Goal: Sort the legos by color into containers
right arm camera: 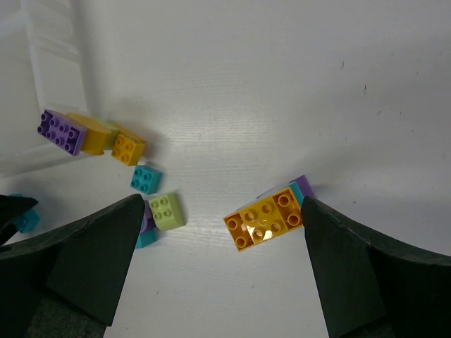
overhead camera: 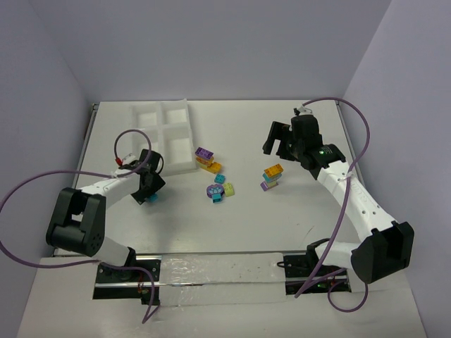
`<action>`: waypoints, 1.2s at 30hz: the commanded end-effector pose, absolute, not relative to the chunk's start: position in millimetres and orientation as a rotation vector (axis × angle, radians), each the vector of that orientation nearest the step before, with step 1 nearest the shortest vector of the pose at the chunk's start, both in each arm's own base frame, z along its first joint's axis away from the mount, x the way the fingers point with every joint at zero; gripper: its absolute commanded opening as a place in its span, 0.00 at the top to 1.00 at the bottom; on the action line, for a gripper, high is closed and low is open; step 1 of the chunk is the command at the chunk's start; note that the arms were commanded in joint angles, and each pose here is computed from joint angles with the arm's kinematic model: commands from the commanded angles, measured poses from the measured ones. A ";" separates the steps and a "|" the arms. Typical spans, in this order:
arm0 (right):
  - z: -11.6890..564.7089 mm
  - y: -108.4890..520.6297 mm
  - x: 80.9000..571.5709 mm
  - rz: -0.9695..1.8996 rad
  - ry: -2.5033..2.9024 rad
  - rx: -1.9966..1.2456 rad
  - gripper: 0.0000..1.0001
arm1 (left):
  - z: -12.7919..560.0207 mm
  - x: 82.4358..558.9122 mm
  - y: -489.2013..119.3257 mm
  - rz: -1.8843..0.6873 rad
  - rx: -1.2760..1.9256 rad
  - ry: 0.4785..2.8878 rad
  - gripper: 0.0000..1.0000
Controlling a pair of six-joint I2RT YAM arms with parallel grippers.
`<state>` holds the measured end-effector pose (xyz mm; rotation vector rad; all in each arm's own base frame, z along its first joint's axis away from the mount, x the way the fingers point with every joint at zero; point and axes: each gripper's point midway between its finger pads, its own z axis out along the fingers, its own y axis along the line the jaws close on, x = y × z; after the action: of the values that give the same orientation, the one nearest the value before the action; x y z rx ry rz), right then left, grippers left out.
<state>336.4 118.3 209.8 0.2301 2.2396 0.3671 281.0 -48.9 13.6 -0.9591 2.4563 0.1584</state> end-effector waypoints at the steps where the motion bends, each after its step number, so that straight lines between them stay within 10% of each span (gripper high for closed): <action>1: 216.8 117.6 336.7 0.371 2.211 0.231 0.00 | -6.7 266.8 -39.4 0.245 -0.993 2.508 0.44; 8: 217.2 118.5 335.8 0.378 2.213 0.239 0.00 | 21.9 265.1 -39.2 0.244 -0.944 2.495 0.99; 21: 218.1 119.9 339.9 0.383 2.217 0.258 0.00 | 180.0 369.4 -90.7 -0.134 -0.560 2.290 1.00; 32: 225.5 106.1 330.5 0.321 2.197 0.275 0.00 | 182.1 468.0 -150.6 -0.293 -0.381 2.300 0.99; 36: 224.8 103.3 327.3 0.311 2.199 0.286 0.00 | 156.3 472.5 -156.6 -0.277 -0.383 2.354 0.69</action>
<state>331.0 110.7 209.4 0.2661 2.2468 0.3310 460.4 -139.5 146.3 -0.4452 2.3720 -0.2132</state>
